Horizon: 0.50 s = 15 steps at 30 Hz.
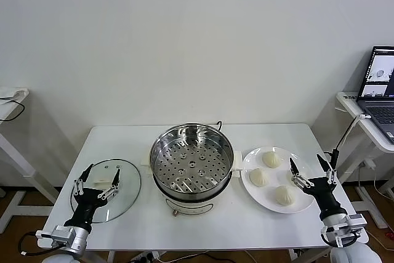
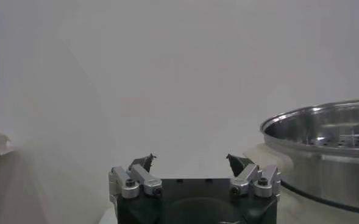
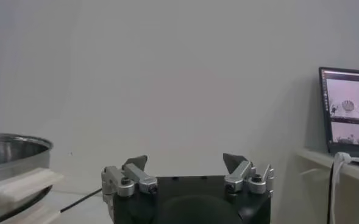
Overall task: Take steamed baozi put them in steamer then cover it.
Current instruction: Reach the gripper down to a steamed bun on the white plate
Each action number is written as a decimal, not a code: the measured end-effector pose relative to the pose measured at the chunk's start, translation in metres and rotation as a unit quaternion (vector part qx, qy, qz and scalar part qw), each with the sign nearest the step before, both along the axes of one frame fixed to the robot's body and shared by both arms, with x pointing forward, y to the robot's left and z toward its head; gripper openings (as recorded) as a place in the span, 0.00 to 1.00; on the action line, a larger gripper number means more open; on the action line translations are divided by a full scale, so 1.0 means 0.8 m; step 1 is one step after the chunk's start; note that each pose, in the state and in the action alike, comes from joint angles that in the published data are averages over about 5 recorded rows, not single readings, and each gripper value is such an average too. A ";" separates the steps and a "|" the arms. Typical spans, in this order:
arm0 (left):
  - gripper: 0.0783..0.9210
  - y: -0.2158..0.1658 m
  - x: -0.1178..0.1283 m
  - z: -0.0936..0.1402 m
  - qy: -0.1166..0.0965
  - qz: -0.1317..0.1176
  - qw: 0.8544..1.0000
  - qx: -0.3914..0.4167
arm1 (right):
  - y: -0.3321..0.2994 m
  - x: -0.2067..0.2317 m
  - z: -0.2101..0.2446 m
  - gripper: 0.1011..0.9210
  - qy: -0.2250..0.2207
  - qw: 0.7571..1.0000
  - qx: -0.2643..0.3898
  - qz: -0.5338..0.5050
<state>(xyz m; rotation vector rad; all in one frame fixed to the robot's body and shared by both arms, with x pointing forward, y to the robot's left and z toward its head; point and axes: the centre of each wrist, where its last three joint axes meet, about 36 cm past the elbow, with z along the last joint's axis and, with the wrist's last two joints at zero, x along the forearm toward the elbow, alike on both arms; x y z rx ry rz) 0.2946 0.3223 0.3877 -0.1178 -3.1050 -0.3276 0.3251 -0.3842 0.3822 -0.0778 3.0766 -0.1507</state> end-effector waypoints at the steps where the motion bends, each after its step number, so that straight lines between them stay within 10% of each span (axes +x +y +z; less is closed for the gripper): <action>1: 0.88 0.000 0.000 0.000 0.000 0.000 1.000 0.001 | -0.001 0.001 0.000 0.88 0.001 1.000 -0.002 0.000; 15: 0.88 0.008 -0.001 0.004 -0.004 -0.011 1.000 0.017 | -0.067 0.072 0.043 0.88 0.055 0.979 -0.191 0.038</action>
